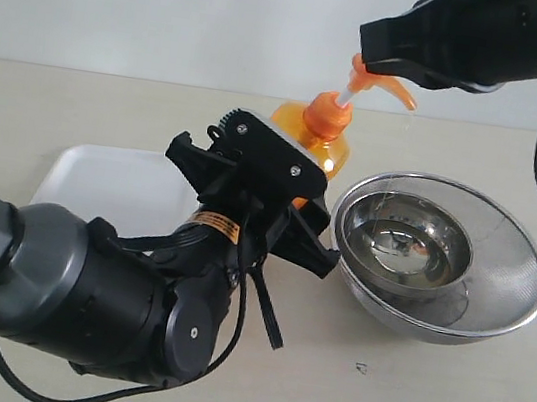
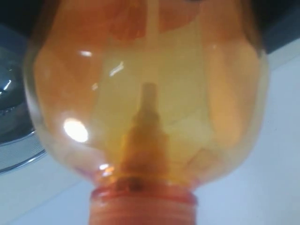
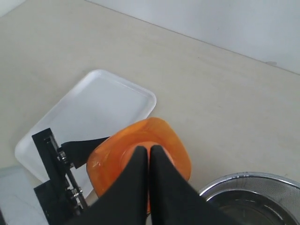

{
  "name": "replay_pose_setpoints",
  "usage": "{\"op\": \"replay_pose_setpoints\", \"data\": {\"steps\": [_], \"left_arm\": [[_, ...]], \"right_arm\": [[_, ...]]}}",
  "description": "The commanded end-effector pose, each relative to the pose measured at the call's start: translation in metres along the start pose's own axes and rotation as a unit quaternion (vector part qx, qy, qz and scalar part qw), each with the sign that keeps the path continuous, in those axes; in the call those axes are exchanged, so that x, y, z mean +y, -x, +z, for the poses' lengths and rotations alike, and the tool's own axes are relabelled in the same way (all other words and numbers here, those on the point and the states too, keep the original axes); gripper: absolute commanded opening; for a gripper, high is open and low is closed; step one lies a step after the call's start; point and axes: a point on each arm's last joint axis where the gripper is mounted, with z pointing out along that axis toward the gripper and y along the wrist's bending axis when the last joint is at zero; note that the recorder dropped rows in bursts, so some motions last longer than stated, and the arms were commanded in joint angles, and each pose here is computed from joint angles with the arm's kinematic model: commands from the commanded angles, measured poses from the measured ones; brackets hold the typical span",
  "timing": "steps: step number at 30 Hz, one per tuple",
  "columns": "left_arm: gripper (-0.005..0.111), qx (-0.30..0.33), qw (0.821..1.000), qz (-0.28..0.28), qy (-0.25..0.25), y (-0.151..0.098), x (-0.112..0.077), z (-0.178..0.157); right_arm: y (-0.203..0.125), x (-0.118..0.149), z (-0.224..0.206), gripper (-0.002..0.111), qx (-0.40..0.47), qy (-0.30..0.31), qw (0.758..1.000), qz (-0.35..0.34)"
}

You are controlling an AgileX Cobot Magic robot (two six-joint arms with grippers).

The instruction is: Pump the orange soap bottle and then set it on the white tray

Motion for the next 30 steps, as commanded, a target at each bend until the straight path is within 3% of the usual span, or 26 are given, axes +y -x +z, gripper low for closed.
{"op": "replay_pose_setpoints", "data": {"steps": [1, 23, 30], "left_arm": [[0.005, 0.007, 0.999, -0.001, -0.041, 0.0, -0.013, 0.001], [0.005, 0.015, 0.999, 0.005, -0.042, -0.009, -0.017, 0.004], [0.005, 0.017, 0.999, 0.004, -0.041, -0.009, -0.017, 0.004]], "right_arm": [[-0.025, -0.001, 0.02, 0.0, 0.091, 0.027, 0.996, -0.004], [-0.033, -0.005, 0.034, 0.0, 0.115, 0.029, 0.993, -0.002], [-0.015, -0.001, 0.005, 0.0, 0.05, 0.005, 0.998, -0.032]]}}
